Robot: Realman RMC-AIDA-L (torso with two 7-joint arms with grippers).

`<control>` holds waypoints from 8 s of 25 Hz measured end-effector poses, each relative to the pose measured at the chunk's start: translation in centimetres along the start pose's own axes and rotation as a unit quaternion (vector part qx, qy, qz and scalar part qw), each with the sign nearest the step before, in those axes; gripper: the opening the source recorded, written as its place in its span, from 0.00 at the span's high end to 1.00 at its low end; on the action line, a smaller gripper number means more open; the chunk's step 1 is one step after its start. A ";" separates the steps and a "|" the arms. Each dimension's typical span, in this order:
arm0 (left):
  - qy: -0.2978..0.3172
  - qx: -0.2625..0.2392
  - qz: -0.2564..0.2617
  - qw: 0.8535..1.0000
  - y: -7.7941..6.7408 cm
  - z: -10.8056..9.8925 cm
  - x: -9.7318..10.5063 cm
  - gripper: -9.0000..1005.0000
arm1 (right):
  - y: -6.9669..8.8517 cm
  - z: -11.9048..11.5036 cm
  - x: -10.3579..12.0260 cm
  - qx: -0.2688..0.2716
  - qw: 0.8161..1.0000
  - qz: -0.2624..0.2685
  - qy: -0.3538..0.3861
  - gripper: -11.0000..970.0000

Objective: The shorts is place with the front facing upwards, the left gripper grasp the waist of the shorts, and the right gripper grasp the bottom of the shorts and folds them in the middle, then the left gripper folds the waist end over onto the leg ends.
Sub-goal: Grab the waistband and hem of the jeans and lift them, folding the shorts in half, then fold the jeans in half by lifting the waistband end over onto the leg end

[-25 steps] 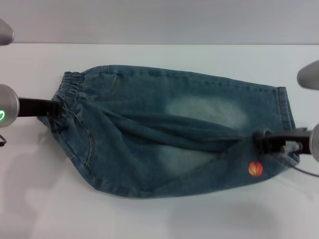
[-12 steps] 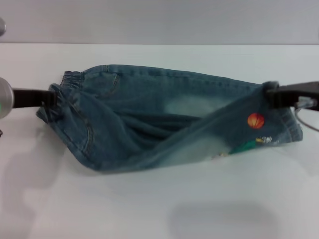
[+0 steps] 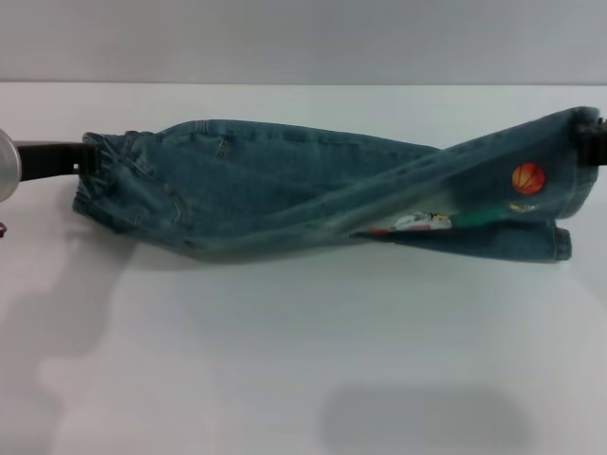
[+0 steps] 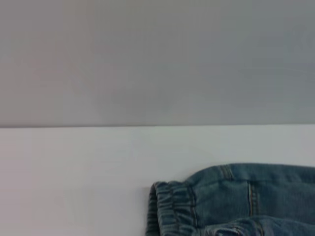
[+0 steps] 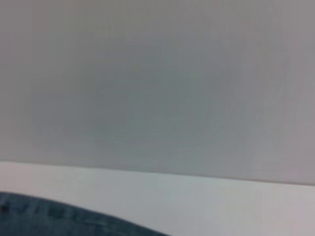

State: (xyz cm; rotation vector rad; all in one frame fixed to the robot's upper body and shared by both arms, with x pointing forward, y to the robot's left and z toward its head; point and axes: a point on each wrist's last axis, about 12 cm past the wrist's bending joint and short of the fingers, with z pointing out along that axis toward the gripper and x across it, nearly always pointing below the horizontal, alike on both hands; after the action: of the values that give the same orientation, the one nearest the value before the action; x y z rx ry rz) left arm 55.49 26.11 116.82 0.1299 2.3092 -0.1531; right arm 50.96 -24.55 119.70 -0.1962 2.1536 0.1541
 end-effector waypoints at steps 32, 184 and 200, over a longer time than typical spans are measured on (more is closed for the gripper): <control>-0.073 0.014 -0.006 0.997 -1.0 2.7 -2.4 0.84 | -3.7 1.8 2.2 0.052 0.995 0.038 -0.070 0.99; -0.093 0.073 0.018 0.993 -2.2 3.8 -0.5 0.89 | -1.0 5.2 12.0 0.033 0.968 0.009 -0.250 0.99; -0.135 0.124 0.050 0.982 -5.6 -1.4 -2.8 0.89 | -0.4 9.9 10.2 0.004 0.976 -0.004 -0.217 0.99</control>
State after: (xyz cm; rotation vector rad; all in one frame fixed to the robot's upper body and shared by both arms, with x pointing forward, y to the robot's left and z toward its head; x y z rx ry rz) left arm 55.58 20.67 120.23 0.3313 2.0012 -0.3823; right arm 53.43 -23.92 105.69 -0.1490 1.7188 0.1664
